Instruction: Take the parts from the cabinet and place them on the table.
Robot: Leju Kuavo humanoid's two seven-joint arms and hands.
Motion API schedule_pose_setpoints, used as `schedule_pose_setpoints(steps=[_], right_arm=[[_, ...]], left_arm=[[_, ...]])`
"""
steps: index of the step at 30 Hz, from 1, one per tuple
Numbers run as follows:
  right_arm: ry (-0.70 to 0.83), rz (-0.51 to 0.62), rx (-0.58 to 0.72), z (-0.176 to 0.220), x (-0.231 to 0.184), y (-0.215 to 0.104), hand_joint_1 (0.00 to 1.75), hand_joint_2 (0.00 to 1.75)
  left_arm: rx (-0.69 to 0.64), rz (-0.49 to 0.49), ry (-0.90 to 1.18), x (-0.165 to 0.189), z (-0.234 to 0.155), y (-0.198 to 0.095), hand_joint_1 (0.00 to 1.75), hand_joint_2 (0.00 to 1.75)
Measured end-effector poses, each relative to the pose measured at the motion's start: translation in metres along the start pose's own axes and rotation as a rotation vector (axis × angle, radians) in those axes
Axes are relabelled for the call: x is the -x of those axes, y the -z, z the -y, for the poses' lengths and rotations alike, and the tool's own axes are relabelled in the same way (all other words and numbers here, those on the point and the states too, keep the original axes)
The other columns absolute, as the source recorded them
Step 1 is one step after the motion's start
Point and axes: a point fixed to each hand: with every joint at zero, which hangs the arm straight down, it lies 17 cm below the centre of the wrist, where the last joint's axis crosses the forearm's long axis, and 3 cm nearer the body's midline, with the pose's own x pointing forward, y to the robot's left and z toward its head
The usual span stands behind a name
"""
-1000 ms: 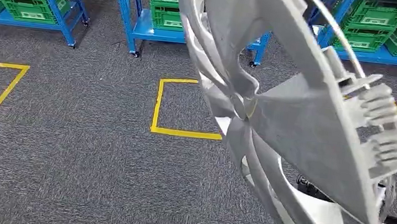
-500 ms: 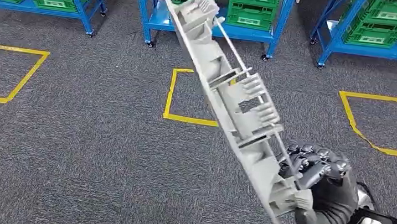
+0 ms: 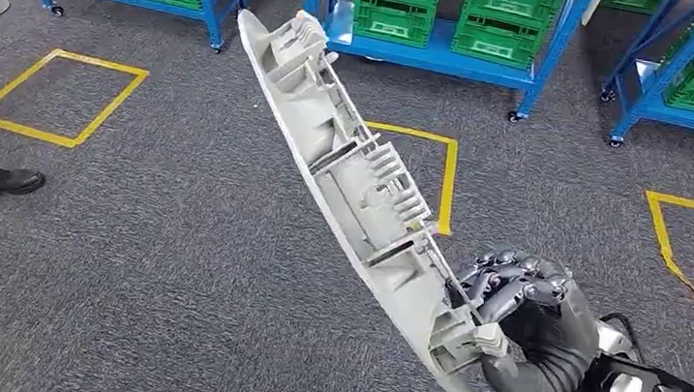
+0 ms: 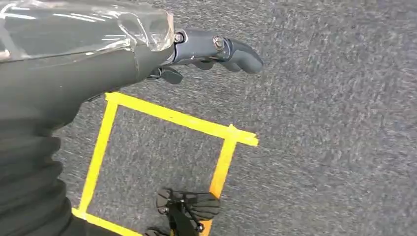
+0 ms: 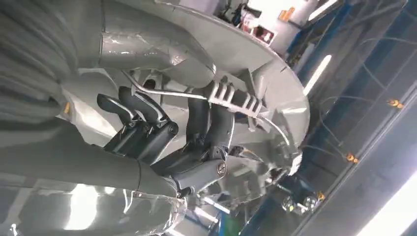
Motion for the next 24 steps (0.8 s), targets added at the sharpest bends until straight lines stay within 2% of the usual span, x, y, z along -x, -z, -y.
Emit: schedule_pose_setpoints(steps=[24], right_arm=[[-0.022, 0.003, -0.055, -0.0067, 0.0043, -0.0015, 1.75, 1.75]], left_arm=[[-0.010, 0.007, -0.054, -0.0002, 0.0047, 0.0007, 0.00, 1.75]])
